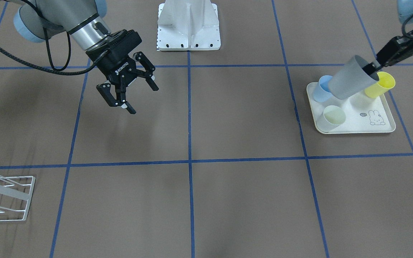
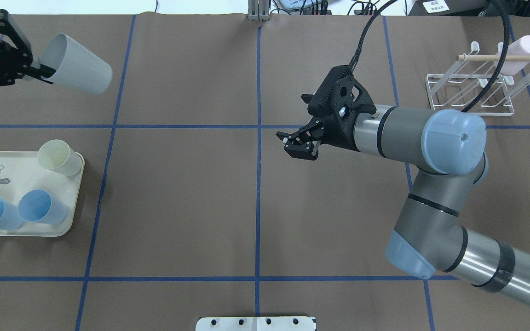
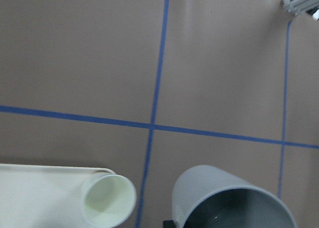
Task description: Transfer IKEA cup to right arm and place on rack
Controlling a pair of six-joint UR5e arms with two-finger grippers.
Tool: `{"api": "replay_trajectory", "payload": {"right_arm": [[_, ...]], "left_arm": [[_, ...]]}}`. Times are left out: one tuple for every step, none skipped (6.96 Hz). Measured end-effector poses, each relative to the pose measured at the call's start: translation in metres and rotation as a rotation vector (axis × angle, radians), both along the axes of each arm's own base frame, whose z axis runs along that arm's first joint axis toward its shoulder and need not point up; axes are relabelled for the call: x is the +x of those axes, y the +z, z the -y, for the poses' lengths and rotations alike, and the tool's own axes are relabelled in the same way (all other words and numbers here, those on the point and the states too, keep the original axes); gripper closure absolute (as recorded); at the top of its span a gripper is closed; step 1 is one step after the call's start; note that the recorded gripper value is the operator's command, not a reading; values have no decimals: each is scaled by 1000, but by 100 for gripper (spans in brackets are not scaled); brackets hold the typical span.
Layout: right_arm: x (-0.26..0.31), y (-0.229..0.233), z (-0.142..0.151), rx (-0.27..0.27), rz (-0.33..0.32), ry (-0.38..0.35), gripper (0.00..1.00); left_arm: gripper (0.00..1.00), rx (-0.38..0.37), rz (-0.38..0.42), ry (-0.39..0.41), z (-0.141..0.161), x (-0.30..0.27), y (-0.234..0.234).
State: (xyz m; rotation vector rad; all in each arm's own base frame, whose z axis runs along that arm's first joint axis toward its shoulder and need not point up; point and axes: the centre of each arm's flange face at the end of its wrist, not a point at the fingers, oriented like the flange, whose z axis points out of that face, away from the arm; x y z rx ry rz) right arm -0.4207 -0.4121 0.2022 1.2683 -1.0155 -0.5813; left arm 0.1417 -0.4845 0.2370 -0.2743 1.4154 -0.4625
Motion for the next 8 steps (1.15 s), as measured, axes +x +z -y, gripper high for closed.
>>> {"api": "replay_trajectory", "payload": {"right_arm": [[-15, -8, -17, 42, 68, 21, 2], [-22, -16, -27, 67, 110, 37, 3], [-23, -22, -34, 108, 144, 44, 4], [-22, -26, -39, 154, 176, 49, 4], [-21, -26, -43, 184, 206, 59, 4], [-22, -24, -44, 209, 228, 69, 4], [-22, -23, -46, 231, 240, 75, 4], [-22, -24, -46, 247, 244, 78, 3]], "left_arm": [[100, -34, -34, 21, -7, 23, -22], [100, -59, -66, 32, -15, 49, -46], [100, -83, -98, 34, -23, 84, -74], [100, -99, -123, 33, -32, 116, -95], [100, -105, -136, 31, -38, 137, -108], [100, -107, -141, 34, -41, 148, -114], [100, -108, -142, 39, -43, 156, -116], [100, -106, -144, 45, -44, 163, -119]]}}
